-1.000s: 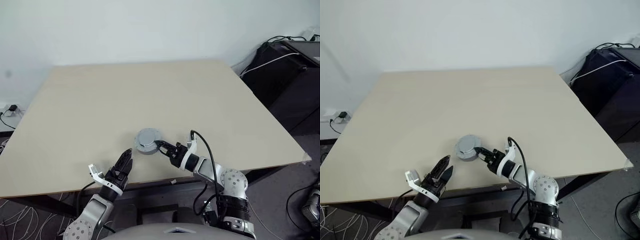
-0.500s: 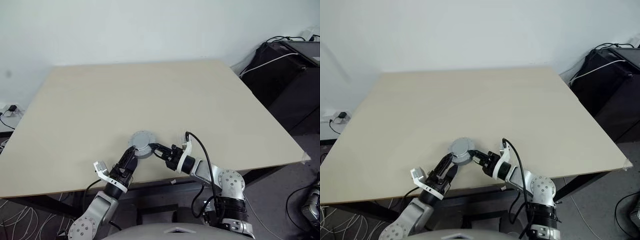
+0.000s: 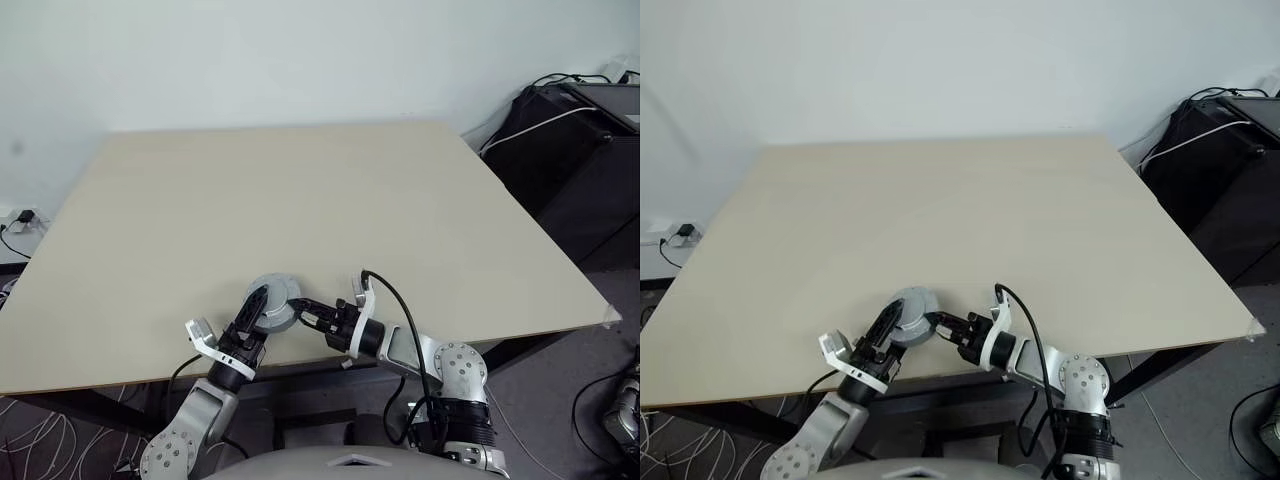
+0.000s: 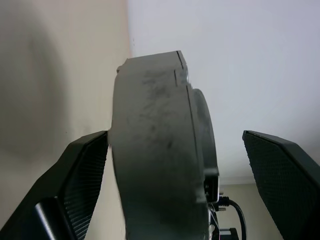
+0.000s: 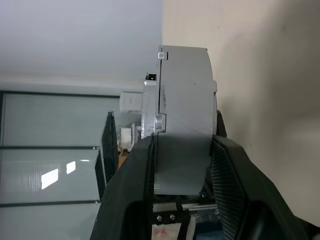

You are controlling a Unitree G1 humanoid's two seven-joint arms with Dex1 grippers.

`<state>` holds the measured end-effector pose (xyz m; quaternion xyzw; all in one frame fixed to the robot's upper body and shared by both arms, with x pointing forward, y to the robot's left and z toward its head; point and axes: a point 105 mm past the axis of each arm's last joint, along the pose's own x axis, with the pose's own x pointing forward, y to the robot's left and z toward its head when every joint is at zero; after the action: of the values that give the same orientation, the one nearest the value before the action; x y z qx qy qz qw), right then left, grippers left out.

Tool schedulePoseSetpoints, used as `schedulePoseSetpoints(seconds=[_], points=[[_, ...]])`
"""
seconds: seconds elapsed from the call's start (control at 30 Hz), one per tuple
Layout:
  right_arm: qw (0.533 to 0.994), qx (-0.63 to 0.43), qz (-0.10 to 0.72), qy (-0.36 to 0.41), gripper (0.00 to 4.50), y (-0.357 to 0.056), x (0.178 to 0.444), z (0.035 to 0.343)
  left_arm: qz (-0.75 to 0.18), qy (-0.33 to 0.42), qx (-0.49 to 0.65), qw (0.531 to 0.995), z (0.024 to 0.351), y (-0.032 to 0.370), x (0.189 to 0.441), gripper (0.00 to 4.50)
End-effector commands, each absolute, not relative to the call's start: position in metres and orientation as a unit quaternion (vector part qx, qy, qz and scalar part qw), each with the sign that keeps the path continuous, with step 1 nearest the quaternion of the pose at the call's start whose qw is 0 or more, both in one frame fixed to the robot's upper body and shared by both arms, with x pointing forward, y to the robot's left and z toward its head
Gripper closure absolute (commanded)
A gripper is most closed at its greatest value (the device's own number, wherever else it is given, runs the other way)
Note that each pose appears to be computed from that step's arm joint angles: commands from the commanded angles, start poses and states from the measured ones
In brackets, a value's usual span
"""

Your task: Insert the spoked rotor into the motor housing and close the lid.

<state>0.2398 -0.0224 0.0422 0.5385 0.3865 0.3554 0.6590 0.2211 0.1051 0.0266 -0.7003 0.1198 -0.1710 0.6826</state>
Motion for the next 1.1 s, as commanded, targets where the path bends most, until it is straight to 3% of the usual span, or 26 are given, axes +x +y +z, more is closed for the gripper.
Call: schedulePoseSetpoints(seconds=[0.03, 0.3, 0.63, 0.97, 1.1], points=[[0.649, 0.546, 0.4, 0.347, 3.22, -0.018, 0.242, 0.068, -0.19, 0.088, -0.727, 0.654, 0.043, 0.091, 0.231, 0.18], [0.651, 0.547, 0.396, 0.347, 3.22, -0.019, 0.244, 0.066, -0.189, 0.085, -0.729, 0.653, 0.044, 0.092, 0.231, 2.35], [0.69, 0.518, 0.388, 0.324, 3.22, -0.024, 0.25, 0.065, -0.187, 0.082, -0.73, 0.652, 0.045, 0.092, 0.231, 2.36], [0.713, 0.511, 0.37, 0.306, 0.01, -0.042, 0.253, 0.063, -0.175, 0.064, -0.719, 0.67, 0.049, 0.102, 0.235, 2.36], [0.77, 0.445, 0.366, 0.273, 0.0, -0.055, 0.255, 0.065, -0.153, 0.034, -0.704, 0.693, 0.055, 0.118, 0.246, 2.36]])
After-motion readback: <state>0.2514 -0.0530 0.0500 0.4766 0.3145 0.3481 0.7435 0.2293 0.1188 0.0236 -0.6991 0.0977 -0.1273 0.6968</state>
